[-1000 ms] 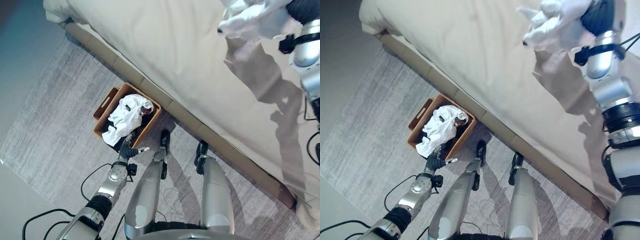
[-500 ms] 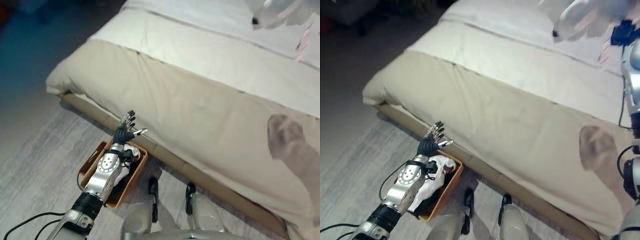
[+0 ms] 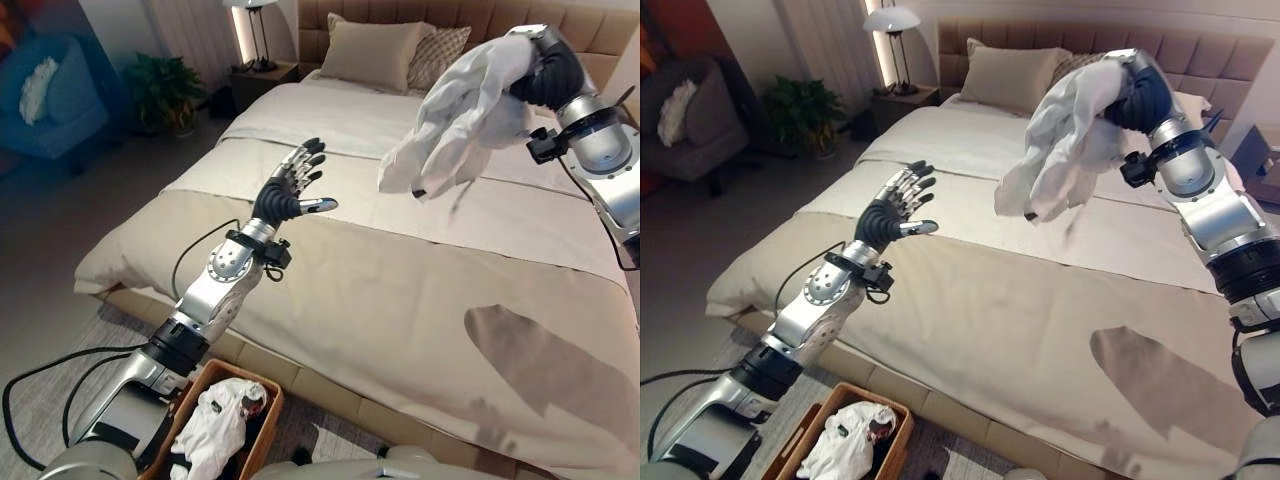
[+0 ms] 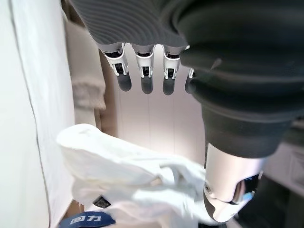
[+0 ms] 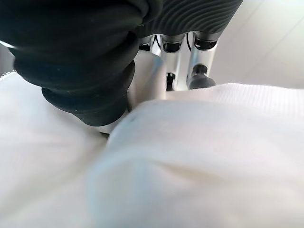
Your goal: Pick up clothes into the bucket
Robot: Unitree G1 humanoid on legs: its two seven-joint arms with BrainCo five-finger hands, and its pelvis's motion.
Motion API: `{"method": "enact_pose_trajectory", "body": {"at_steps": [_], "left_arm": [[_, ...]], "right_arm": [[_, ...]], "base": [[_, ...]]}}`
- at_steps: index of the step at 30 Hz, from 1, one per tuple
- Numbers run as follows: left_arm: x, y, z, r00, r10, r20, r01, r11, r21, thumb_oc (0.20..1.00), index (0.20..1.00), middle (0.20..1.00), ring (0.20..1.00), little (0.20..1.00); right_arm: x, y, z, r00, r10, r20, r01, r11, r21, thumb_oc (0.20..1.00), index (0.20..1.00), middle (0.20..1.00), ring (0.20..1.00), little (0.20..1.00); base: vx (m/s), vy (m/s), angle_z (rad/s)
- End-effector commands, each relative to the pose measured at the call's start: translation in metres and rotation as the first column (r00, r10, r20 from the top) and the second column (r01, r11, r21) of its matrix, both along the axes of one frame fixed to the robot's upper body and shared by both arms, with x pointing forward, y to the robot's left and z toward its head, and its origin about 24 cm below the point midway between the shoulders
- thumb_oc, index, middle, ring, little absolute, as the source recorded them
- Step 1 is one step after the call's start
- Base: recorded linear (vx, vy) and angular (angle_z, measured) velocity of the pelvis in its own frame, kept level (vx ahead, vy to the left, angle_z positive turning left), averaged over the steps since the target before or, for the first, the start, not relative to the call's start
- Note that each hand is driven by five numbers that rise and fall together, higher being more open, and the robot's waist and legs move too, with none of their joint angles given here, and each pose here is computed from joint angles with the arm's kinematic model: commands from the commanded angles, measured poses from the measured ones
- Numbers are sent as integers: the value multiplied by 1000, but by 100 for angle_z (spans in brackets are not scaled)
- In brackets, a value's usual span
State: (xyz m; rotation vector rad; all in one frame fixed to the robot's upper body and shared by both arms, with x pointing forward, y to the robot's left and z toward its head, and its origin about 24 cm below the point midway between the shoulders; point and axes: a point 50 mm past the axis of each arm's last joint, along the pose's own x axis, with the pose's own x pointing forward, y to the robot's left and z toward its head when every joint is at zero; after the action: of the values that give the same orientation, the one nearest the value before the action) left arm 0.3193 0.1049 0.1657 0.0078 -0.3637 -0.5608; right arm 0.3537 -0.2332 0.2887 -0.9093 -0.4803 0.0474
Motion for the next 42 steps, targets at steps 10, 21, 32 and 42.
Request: {"method": "enact_pose_trajectory", "body": {"at_steps": [10,21,32,42], "left_arm": [[12,-31,32,989,-55,136,47,997,59,1000,1000,1000,1000,1000],[18,-65,35,987,-111,120,100,991,92,1000,1000,1000,1000,1000],[14,-98,38,977,-210,40,208,977,42,1000,1000,1000,1000,1000],[27,-90,25,999,-54,4,54,999,-1,1000,1000,1000,1000,1000]], "right_arm": [[-18,40,43,973,215,89,-208,975,-77,200,200,200,200,200],[-22,71,37,938,342,56,-336,937,-93,200,200,200,200,200],[-29,101,31,884,468,12,-464,880,-100,200,200,200,200,200],[-44,107,36,848,518,111,-514,855,-67,200,200,200,200,200]], "base": [[6,-5,-5],[0,0,0],[-6,4,3],[1,3,3]]}}
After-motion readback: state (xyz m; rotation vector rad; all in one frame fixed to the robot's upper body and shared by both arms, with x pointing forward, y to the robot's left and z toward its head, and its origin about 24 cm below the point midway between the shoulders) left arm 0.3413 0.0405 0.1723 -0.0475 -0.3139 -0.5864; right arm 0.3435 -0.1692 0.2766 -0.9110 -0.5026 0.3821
